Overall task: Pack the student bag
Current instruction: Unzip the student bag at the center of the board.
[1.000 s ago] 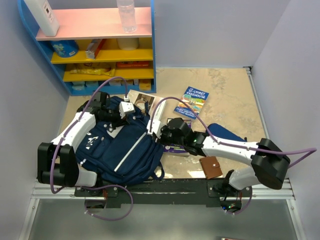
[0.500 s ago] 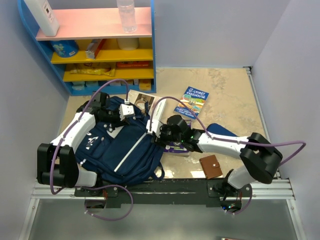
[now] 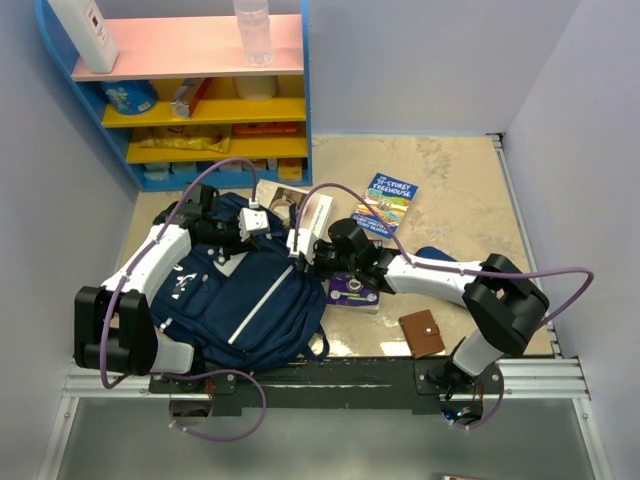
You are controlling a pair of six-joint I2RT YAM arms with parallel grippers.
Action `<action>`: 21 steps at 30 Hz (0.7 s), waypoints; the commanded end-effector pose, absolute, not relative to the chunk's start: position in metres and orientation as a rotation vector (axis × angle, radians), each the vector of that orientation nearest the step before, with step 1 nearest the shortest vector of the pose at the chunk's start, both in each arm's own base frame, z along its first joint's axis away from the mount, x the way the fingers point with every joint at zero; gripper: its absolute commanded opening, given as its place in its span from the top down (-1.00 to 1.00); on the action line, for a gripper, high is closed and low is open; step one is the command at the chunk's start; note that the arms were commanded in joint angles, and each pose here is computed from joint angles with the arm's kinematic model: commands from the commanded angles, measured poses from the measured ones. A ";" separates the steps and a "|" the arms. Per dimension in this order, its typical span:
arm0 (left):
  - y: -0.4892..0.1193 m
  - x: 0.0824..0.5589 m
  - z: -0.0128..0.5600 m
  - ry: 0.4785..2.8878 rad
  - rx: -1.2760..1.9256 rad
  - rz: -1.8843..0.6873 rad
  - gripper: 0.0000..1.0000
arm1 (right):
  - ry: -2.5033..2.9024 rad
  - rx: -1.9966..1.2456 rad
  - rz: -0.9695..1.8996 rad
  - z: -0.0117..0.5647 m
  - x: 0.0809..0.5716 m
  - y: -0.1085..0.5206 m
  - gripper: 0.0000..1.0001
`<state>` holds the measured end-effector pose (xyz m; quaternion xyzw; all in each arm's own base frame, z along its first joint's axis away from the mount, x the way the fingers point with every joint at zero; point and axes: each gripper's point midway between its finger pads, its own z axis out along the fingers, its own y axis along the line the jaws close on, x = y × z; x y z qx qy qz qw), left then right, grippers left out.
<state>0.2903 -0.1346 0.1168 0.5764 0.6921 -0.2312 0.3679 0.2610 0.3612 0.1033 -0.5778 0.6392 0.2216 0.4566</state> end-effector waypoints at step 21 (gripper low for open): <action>-0.141 0.282 0.113 1.783 1.466 -0.667 1.00 | 1.572 -1.486 0.641 0.095 0.248 0.370 0.16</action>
